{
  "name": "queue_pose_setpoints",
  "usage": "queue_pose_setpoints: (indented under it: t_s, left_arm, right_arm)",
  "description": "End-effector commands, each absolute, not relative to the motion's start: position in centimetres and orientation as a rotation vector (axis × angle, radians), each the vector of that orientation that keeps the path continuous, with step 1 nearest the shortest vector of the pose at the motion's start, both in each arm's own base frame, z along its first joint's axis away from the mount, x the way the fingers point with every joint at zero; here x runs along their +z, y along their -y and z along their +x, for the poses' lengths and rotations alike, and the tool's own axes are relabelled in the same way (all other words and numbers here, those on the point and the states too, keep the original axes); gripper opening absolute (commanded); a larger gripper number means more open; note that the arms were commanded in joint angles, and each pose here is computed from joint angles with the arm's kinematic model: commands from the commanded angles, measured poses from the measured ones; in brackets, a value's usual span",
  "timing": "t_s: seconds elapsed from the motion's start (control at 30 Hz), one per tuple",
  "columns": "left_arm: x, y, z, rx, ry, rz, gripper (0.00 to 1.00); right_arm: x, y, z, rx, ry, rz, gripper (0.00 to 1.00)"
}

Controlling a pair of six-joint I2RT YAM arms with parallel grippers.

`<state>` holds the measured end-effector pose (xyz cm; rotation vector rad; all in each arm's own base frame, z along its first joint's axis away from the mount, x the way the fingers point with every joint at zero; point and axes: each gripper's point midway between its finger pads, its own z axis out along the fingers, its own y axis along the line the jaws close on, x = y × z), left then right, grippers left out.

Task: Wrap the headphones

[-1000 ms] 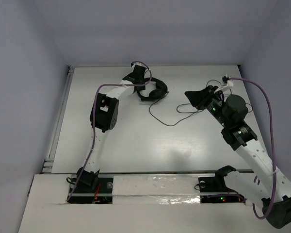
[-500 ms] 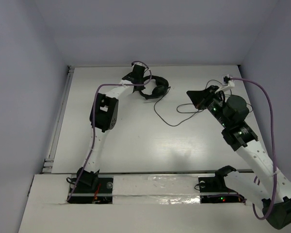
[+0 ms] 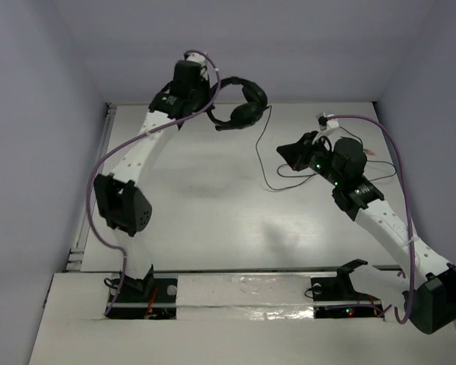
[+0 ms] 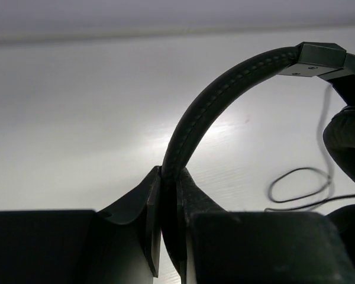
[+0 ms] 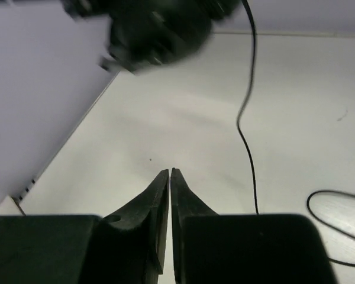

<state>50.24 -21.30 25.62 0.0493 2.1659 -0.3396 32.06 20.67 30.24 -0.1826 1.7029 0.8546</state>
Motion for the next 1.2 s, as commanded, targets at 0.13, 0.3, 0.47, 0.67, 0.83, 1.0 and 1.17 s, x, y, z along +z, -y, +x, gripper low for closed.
queue_pose_setpoints:
  t_s: [0.13, 0.3, 0.47, 0.67, 0.83, 1.0, 1.17]
  left_arm:
    - [41.3, 18.9, 43.5, -0.591, -1.895, 0.127, 0.00]
    - [44.7, 19.1, 39.7, -0.689, -1.838, 0.197, 0.00]
    - [45.0, 20.2, 37.5, -0.786, -1.844, 0.269, 0.00]
    - [45.3, 20.0, 37.3, -0.820, -1.837, 0.277, 0.00]
    - [47.3, 20.3, 35.7, -0.964, -1.751, 0.302, 0.00]
    - [48.9, 20.2, 33.8, -1.086, -1.698, 0.295, 0.00]
    - [49.8, 19.7, 32.7, -1.140, -1.661, 0.271, 0.00]
  right_arm:
    - [35.4, -22.2, 30.1, 0.858, -1.465, -0.476, 0.78]
    - [35.2, -22.9, 30.0, 0.873, -1.434, -0.532, 0.96]
    - [32.5, -25.8, 30.3, 1.027, -1.491, -0.648, 0.95]
    - [30.3, -27.4, 29.7, 1.093, -1.499, -0.681, 0.93]
    - [26.8, -28.4, 32.3, 1.097, -1.585, -0.640, 0.75]
    - [26.3, -28.5, 34.3, 1.069, -1.552, -0.571, 0.29]
    - [25.6, -28.4, 36.1, 1.004, -1.578, -0.545, 0.30]
